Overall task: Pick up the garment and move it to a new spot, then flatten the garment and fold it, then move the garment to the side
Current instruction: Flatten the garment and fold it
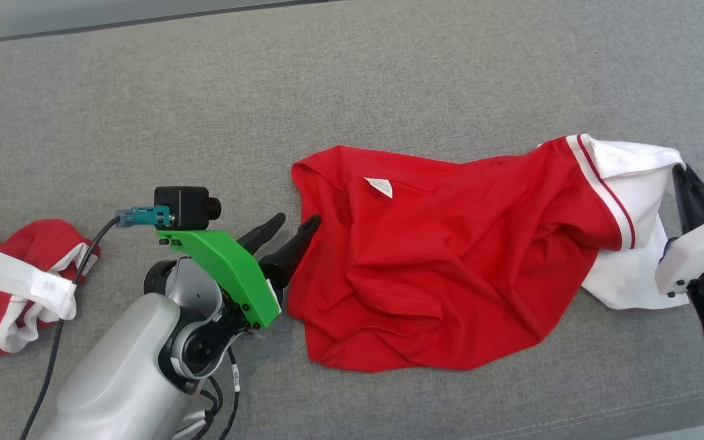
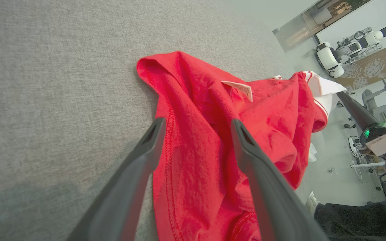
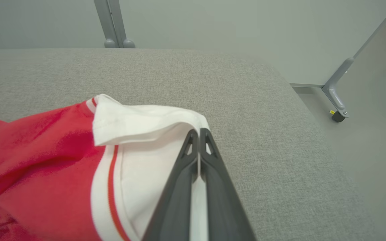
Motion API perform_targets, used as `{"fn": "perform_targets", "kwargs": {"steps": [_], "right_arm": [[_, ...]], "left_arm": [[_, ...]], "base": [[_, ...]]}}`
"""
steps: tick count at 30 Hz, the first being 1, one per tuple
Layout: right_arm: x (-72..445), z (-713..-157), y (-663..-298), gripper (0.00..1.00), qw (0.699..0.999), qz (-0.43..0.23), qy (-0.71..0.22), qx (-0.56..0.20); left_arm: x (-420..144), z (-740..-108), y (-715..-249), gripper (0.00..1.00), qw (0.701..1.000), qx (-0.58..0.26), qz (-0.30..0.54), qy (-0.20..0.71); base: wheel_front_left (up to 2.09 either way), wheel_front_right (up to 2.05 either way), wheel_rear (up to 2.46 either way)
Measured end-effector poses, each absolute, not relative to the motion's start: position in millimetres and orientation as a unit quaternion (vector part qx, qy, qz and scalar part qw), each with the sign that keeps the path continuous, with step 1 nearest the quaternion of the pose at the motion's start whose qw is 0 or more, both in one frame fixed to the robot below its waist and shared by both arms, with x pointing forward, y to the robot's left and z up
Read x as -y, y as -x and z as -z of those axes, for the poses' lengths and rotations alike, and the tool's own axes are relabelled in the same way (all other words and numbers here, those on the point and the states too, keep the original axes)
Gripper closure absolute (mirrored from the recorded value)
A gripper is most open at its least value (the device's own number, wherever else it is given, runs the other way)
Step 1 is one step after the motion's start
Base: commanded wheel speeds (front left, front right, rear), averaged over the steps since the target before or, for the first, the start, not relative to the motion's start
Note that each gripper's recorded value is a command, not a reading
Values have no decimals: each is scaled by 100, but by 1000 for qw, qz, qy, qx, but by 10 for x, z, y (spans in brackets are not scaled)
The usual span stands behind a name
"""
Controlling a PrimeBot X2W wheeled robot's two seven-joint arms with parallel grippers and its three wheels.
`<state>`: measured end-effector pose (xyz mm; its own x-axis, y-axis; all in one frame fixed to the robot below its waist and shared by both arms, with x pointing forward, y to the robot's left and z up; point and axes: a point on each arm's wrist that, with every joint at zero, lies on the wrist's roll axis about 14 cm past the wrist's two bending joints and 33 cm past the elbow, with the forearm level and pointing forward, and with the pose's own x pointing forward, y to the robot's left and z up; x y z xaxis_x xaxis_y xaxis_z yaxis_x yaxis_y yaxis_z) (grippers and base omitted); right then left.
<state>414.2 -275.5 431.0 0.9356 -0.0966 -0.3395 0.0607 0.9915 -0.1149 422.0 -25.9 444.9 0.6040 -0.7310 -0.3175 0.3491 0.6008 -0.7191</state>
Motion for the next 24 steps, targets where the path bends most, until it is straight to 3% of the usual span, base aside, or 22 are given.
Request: {"fn": "perform_targets", "kwargs": {"steps": [5, 12, 24], "right_arm": [[2699, -4160, -4027, 100, 979, 43, 39, -196], [3024, -4060, -3806, 100, 971, 93, 50, -217], [3103, -3953, -3558, 100, 965, 140, 20, -221]], "left_arm": [[197, -4431, -4294, 0, 853, -298, 290, 314], [393, -4537, -4394, 0, 856, -279, 302, 313], [793, -4331, -4217, 0, 830, -328, 334, 302]], "base": [[0, 0, 0], [0, 0, 0], [0, 0, 0]]}}
